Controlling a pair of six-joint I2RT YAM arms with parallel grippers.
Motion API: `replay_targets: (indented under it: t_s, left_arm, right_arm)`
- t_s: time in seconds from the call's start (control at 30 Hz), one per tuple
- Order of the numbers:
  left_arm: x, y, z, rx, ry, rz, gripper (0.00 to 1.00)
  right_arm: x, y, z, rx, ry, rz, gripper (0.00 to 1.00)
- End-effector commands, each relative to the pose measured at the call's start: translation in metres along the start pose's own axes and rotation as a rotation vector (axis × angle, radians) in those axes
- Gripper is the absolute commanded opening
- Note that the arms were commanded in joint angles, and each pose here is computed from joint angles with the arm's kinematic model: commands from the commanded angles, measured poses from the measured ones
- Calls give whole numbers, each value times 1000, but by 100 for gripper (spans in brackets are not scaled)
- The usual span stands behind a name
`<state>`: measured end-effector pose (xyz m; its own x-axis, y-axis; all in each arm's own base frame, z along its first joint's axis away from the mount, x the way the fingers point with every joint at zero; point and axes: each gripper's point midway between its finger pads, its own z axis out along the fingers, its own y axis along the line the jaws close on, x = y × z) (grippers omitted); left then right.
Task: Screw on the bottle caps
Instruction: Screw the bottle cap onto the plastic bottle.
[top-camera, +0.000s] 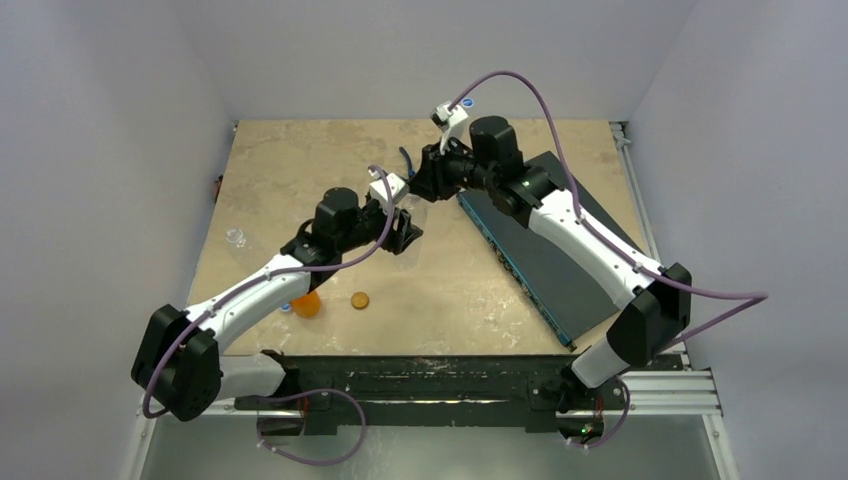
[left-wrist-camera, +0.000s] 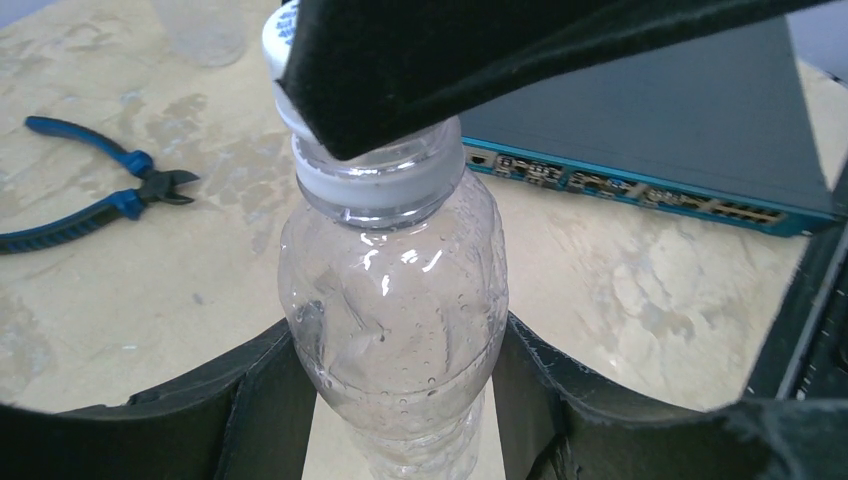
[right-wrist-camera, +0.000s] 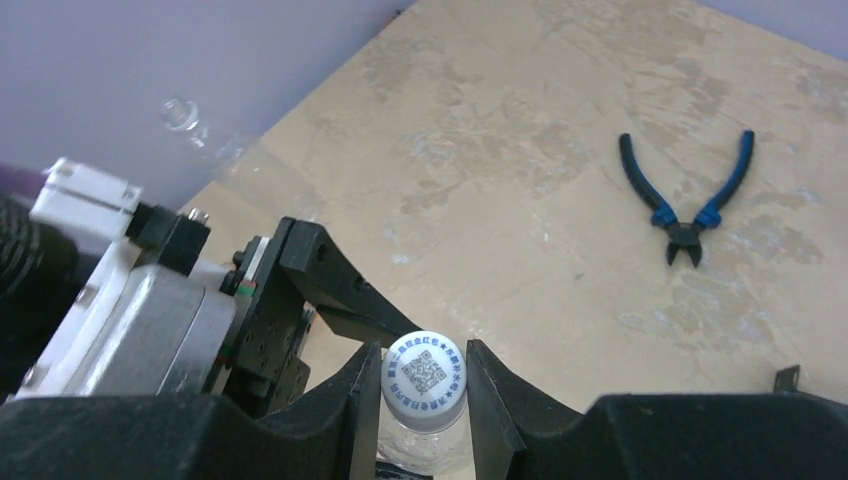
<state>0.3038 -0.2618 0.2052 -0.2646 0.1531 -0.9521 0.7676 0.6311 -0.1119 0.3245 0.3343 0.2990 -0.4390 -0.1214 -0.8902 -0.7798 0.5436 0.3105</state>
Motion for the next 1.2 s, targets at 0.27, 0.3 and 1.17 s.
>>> replay_targets:
  t_s: [0.27, 0.3, 1.17]
  left_arm:
    - [-111, 49, 17, -290, -368, 79, 0]
    - [-110, 50, 18, -291, -368, 78, 0]
    - [-56, 44, 29, -238, -228, 70, 0]
  right_arm:
    - [43, -31, 20, 405, 163, 186, 9]
    - [41, -32, 20, 413, 152, 192, 9]
    - [-18, -18, -3, 395, -79, 222, 37]
